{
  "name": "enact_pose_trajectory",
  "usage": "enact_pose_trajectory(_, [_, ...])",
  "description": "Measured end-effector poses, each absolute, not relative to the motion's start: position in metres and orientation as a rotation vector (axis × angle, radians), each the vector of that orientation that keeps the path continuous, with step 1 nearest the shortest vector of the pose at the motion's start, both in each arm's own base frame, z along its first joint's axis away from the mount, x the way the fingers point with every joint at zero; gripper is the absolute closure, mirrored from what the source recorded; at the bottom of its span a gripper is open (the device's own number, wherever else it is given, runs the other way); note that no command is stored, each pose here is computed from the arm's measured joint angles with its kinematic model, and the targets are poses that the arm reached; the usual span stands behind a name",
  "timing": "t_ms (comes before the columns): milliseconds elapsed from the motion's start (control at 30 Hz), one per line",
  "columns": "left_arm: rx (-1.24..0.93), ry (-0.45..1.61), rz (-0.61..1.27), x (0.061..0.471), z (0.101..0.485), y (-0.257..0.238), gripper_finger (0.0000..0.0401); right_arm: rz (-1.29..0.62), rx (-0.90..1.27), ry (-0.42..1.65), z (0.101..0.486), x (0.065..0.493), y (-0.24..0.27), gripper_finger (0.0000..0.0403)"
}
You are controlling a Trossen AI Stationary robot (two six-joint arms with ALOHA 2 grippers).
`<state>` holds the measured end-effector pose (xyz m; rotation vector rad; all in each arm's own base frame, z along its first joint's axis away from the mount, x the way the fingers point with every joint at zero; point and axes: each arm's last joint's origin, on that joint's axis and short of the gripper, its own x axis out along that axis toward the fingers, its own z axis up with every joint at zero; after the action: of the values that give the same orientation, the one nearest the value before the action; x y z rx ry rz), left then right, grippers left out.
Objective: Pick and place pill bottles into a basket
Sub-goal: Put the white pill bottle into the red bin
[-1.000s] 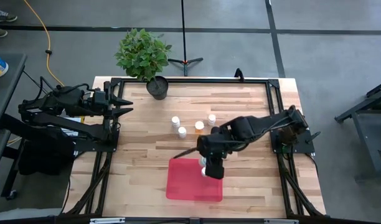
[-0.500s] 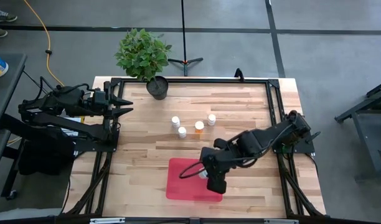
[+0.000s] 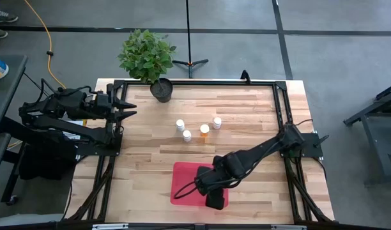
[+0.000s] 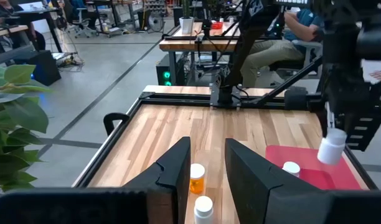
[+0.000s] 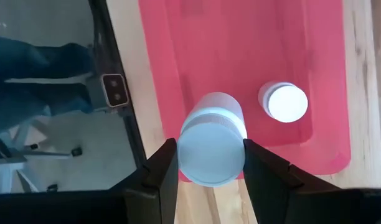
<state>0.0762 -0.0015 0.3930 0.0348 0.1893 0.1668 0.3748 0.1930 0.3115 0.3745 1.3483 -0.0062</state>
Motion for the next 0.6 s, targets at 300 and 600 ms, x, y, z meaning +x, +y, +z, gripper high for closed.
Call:
enact_pose_trajectory(300, [0.032, 0.189, 0.166, 0.076, 0.393, -0.002, 0.0268, -0.060, 0.369, 1.407, 0.288, 0.383, 0.198, 0.0264])
enact_pose_trajectory(600, [0.032, 0.189, 0.165, 0.076, 0.393, -0.002, 0.0268, -0.103, 0.371, 1.447, 0.270, 0.390, 0.201, 0.0264])
